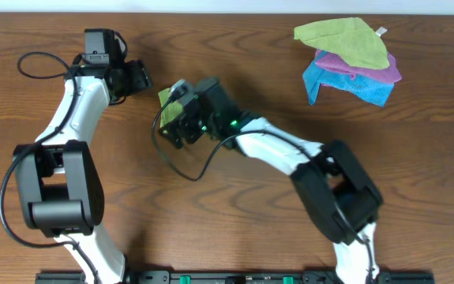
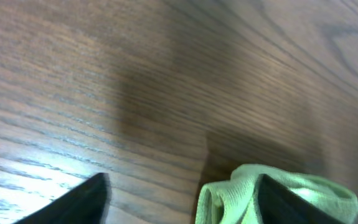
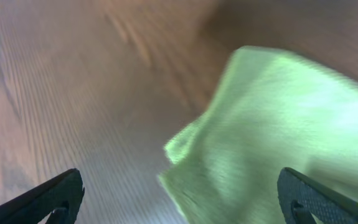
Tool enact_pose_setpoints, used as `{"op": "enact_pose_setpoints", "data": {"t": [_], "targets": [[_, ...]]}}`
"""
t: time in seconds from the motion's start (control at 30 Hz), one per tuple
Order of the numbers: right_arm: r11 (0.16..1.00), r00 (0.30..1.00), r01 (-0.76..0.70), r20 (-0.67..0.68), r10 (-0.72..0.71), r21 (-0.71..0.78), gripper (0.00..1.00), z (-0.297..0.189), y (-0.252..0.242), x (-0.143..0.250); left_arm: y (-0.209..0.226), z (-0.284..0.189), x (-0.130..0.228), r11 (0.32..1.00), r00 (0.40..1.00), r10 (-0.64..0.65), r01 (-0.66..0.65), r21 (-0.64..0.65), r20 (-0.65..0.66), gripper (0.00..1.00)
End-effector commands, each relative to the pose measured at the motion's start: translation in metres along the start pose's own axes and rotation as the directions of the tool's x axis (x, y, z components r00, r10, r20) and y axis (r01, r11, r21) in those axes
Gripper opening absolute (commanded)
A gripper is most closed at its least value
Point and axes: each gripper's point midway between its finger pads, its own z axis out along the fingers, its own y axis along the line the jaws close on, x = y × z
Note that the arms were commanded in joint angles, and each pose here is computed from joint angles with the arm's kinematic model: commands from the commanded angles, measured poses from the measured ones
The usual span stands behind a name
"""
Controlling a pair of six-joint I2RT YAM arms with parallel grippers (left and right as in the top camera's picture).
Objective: Fold the cloth
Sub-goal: 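Release the folded cloth and retract the right gripper to the right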
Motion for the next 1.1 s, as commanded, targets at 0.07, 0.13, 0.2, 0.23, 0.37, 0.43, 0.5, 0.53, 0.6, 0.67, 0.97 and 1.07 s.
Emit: {"op": "enact_pose_setpoints", "data": {"t": [0.07, 0.13, 0.2, 0.23, 0.37, 0.43, 0.5, 0.53, 0.6, 0.67, 0.97, 1.07], "targets": [[0.997, 0.997, -0.035, 0.073, 0.03, 0.073, 0.99, -0.075, -0.027, -0.047, -0.015, -0.033, -0.013, 0.994, 0.999, -0.029, 0.027, 0.102, 0.017, 0.95], [0.992, 0.997, -0.061, 0.051, 0.055, 0.111, 0.99, -0.102, -0.041, -0.045, -0.015, -0.039, -0.008, 0.99, 0.998, -0.063, 0.064, 0.125, -0.013, 0.95], [0.986, 0.997, -0.082, 0.023, 0.08, 0.143, 0.96, -0.129, -0.053, -0.039, -0.014, -0.042, -0.002, 0.987, 0.996, -0.077, 0.082, 0.139, -0.044, 0.95], [0.983, 0.996, -0.093, 0.006, 0.093, 0.161, 0.96, -0.143, -0.06, -0.033, -0.013, -0.042, 0.002, 0.986, 0.994, -0.09, 0.098, 0.138, -0.064, 0.95], [0.967, 0.989, -0.117, -0.066, 0.135, 0.226, 0.97, -0.191, -0.08, 0.002, -0.009, -0.043, 0.019, 0.985, 0.985, -0.11, 0.127, 0.12, -0.136, 0.96], [0.955, 0.982, -0.154, -0.067, 0.177, 0.254, 0.99, -0.209, -0.086, 0.024, -0.009, -0.042, 0.027, 0.984, 0.98, -0.114, 0.135, 0.119, -0.164, 0.95], [0.943, 0.978, -0.184, -0.043, 0.204, 0.279, 0.99, -0.225, -0.09, 0.047, -0.011, -0.04, 0.034, 0.981, 0.975, -0.116, 0.143, 0.132, -0.189, 0.96], [0.939, 0.977, -0.197, -0.022, 0.211, 0.282, 0.99, -0.233, -0.09, 0.057, -0.011, -0.039, 0.038, 0.979, 0.972, -0.118, 0.148, 0.138, -0.201, 0.96], [0.929, 0.974, -0.225, 0.029, 0.226, 0.295, 0.99, -0.249, -0.088, 0.079, -0.01, -0.036, 0.048, 0.976, 0.964, -0.133, 0.168, 0.14, -0.23, 0.96], [0.911, 0.965, -0.261, 0.074, 0.25, 0.319, 0.99, -0.261, -0.088, 0.097, -0.01, -0.034, 0.057, 0.973, 0.957, -0.139, 0.181, 0.146, -0.255, 0.96], [0.812, 0.883, -0.465, 0.25, 0.397, 0.353, 0.99, -0.294, -0.078, 0.165, -0.01, -0.016, 0.101, 0.945, 0.916, -0.18, 0.262, 0.197, -0.358, 0.96], [0.793, 0.857, -0.507, 0.295, 0.423, 0.337, 0.99, -0.297, -0.073, 0.168, -0.006, -0.01, 0.111, 0.942, 0.909, -0.192, 0.277, 0.19, -0.371, 0.96]]}}
